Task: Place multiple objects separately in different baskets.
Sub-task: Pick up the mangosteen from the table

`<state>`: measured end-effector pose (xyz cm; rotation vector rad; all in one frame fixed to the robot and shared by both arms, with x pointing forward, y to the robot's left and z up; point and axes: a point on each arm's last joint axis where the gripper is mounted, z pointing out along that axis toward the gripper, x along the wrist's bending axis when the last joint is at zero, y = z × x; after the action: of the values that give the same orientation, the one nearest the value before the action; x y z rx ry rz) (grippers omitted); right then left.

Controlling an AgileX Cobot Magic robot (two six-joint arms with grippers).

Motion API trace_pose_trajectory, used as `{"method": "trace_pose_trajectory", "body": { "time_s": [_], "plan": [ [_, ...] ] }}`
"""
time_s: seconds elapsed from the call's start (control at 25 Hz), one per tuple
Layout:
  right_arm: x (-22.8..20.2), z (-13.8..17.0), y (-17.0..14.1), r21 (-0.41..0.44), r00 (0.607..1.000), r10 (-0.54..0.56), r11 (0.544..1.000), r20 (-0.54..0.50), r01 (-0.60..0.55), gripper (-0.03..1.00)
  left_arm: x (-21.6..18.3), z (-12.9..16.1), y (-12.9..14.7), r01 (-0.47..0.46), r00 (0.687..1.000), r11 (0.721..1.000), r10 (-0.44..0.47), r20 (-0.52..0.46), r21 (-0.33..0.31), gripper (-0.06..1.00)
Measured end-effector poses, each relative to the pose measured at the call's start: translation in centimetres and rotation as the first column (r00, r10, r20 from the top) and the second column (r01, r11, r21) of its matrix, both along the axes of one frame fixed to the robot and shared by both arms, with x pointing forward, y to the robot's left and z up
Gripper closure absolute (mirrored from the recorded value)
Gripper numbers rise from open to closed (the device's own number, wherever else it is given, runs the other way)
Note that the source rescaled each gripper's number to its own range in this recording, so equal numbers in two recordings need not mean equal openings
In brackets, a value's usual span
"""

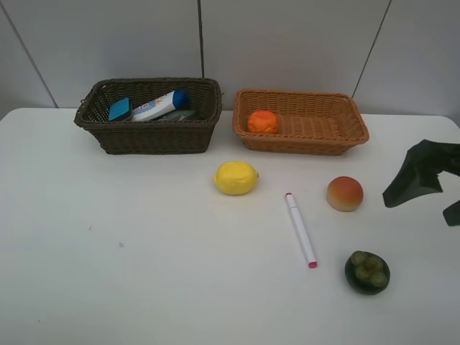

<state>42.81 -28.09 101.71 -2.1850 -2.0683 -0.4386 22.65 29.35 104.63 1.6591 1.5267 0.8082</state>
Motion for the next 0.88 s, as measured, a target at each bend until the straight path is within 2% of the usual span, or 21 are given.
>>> {"method": "trace_pose_trajectory", "body": {
  "time_s": [0.24, 0.36, 0.48, 0.6, 0.88],
  "plan": [
    [-0.9, -0.2, 4.1, 0.000, 0.980, 0.196, 0.981, -0.023, -0.196, -0.03, 0.0, 0.0, 0.0, -0.001, 1.000, 1.000, 0.001, 0.000, 0.001, -0.06],
    [-0.9, -1.1, 5.9, -0.083, 0.969, 0.243, 0.965, -0.053, -0.247, -0.03, 0.0, 0.0, 0.0, -0.001, 1.000, 1.000, 0.001, 0.000, 0.001, -0.06],
    [-0.5, -2.5, 6.5, -0.191, 0.965, 0.239, 0.948, -0.107, -0.256, -0.03, 0.0, 0.0, 0.0, -0.001, 1.000, 1.000, 0.001, 0.000, 0.001, -0.06],
    [0.1, -4.1, 6.8, -0.242, 0.960, 0.224, 0.934, -0.170, -0.261, -0.03, 0.0, 0.0, 0.0, -0.001, 1.000, 1.000, 0.001, 0.000, 0.001, -0.06],
    [1.1, -6.6, 7.7, -0.218, 0.950, 0.197, 0.943, -0.243, -0.251, -0.03, 0.0, 0.0, 0.0, -0.001, 1.000, 1.000, 0.001, 0.000, 0.001, -0.06]
  ]
}}
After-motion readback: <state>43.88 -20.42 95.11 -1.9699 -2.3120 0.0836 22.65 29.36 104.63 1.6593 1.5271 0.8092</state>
